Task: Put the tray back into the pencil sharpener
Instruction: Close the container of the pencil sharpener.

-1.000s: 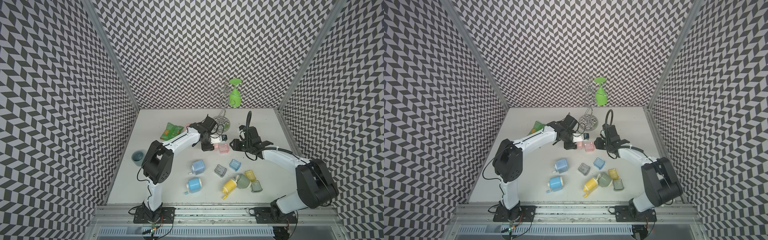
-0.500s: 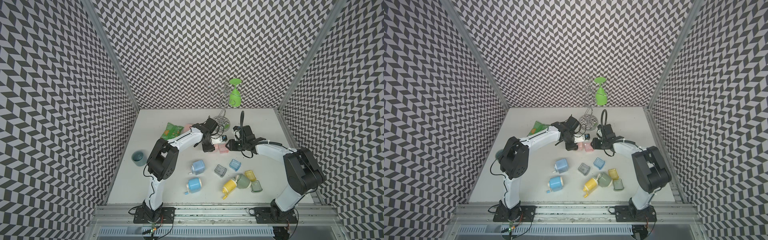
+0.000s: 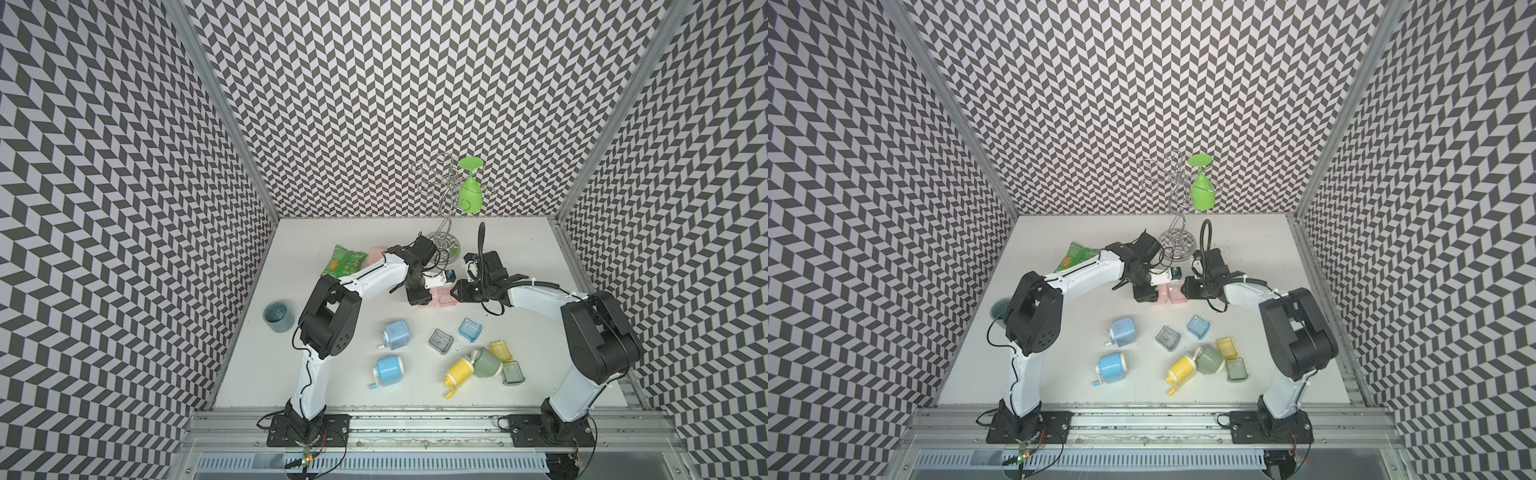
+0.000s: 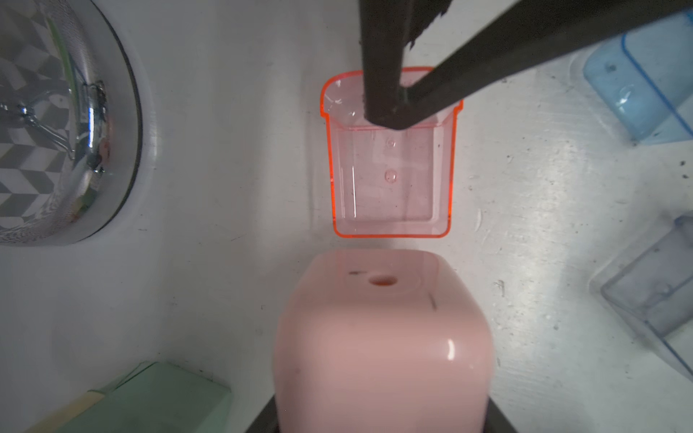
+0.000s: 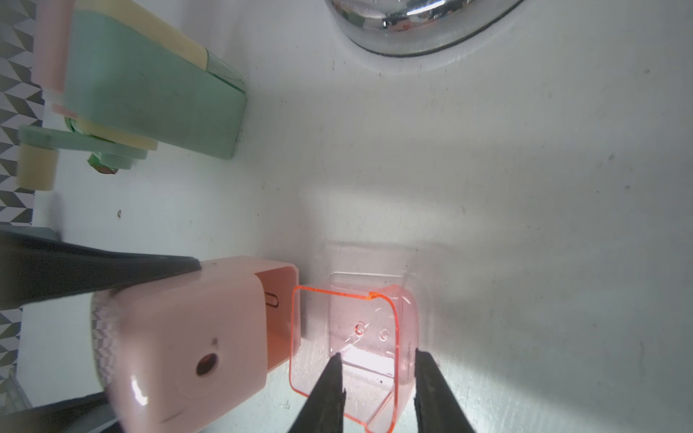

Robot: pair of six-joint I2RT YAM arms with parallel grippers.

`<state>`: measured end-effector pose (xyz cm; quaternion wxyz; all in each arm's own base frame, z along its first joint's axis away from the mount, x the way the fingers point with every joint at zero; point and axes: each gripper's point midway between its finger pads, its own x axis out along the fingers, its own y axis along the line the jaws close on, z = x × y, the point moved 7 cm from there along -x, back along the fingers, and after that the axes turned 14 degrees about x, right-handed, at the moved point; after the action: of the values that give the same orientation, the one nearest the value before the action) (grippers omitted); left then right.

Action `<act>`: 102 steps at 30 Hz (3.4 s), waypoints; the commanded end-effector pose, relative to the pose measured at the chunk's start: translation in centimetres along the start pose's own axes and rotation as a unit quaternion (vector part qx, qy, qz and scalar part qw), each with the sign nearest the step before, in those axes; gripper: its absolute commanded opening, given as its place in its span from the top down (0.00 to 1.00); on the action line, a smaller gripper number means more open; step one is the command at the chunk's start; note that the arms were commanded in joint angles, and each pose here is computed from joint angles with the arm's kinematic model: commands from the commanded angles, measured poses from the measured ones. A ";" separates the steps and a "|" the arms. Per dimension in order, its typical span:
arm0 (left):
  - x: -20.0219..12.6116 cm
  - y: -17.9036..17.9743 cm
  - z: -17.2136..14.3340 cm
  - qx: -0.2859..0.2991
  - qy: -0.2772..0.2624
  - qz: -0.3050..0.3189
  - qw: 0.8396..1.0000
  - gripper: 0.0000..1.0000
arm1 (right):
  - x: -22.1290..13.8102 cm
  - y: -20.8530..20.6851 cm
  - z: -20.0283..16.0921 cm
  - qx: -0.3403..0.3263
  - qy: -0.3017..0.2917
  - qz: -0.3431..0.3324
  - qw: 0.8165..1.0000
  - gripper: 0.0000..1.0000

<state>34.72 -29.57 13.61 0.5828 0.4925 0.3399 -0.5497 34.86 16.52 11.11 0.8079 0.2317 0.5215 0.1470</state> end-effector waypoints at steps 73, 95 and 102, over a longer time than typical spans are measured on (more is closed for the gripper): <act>0.8 0.1 0.9 0.009 0.011 0.006 1.000 0.57 | 1.1 3.1 -1.5 -0.070 0.017 0.097 0.993 0.83; 0.5 0.4 0.8 -0.011 -0.007 0.011 1.000 0.61 | 0.9 -0.8 -0.3 0.076 -0.004 0.095 0.993 0.79; 0.6 0.4 0.9 -0.015 -0.010 0.009 1.000 0.62 | 2.4 0.8 -0.7 0.054 0.026 0.124 0.990 0.79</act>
<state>34.84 -30.15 13.74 0.5921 0.4932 0.3426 -0.5373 34.19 17.02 8.13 0.7512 0.3321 0.5412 0.1805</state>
